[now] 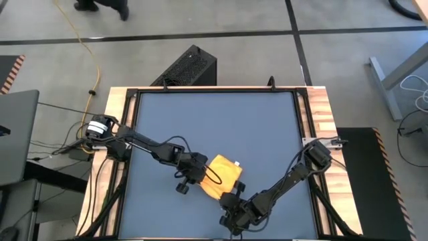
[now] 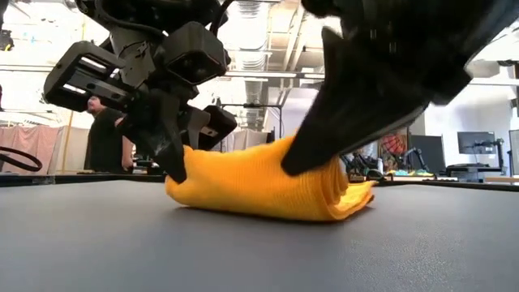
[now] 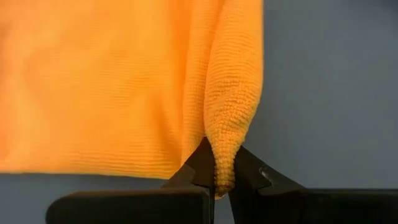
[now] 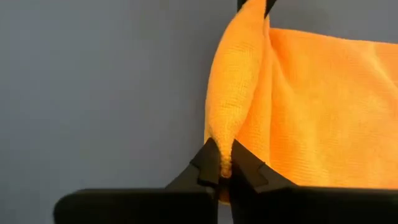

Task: Roll towel
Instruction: Roll the yellow microfiber cloth

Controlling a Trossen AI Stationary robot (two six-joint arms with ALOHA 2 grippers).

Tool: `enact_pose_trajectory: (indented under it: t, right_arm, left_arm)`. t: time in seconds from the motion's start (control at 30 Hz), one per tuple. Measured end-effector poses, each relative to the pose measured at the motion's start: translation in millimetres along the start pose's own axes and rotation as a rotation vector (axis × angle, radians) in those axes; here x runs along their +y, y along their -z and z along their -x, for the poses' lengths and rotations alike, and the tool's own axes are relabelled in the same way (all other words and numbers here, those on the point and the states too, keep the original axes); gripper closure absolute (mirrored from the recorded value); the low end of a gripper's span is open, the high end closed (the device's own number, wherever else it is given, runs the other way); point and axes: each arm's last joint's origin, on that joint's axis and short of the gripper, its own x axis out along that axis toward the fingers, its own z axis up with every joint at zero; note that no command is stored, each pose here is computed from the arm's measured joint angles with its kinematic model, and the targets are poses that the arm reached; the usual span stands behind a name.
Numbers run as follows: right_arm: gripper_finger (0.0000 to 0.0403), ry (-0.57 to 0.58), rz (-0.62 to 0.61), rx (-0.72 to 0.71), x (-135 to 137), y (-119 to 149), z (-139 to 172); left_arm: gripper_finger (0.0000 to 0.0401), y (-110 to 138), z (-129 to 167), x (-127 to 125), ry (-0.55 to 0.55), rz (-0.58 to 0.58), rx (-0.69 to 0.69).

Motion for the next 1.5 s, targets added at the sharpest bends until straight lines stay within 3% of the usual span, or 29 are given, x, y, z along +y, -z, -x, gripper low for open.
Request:
enact_pose_trajectory:
  t: [0.2, 0.5, 0.73, 0.97, 1.1, 1.33, 1.5]
  right_arm:
    - [0.0374, -0.01, -0.118, 0.009, 6.2, 6.3, 9.1]
    - [0.0372, -0.003, -0.417, 0.014, 8.8, 13.6, 15.3]
    - [0.0377, 0.047, -0.528, 0.031, -1.1, 20.0, 6.7]
    - [0.0376, 0.061, -0.542, 0.057, -4.0, 23.1, 5.1]
    - [0.0376, 0.079, -0.553, 0.061, -6.0, 23.8, 4.9]
    - [0.0376, 0.111, -0.55, 0.058, -12.3, 18.5, -1.0]
    - [0.0376, 0.118, -0.533, 0.057, -14.4, 16.2, -3.3]
  left_arm:
    - [0.0392, -1.8, 1.9, -1.0, 0.022, 0.005, -0.014]
    - [0.039, 0.7, -2.6, -3.1, 0.074, 0.093, 0.0]
    - [0.0345, 3.1, -5.0, -1.4, 0.035, 0.094, 0.018]
    - [0.0291, 5.8, -4.4, 4.4, -0.093, 0.021, 0.05]
    - [0.0275, 3.0, 2.3, 4.5, -0.031, -0.001, 0.027]
    - [0.0283, -12.8, 24.7, -4.7, -0.025, -0.037, -0.065]
    - [0.0303, -30.9, 30.7, -34.9, -0.105, -0.181, -0.165]
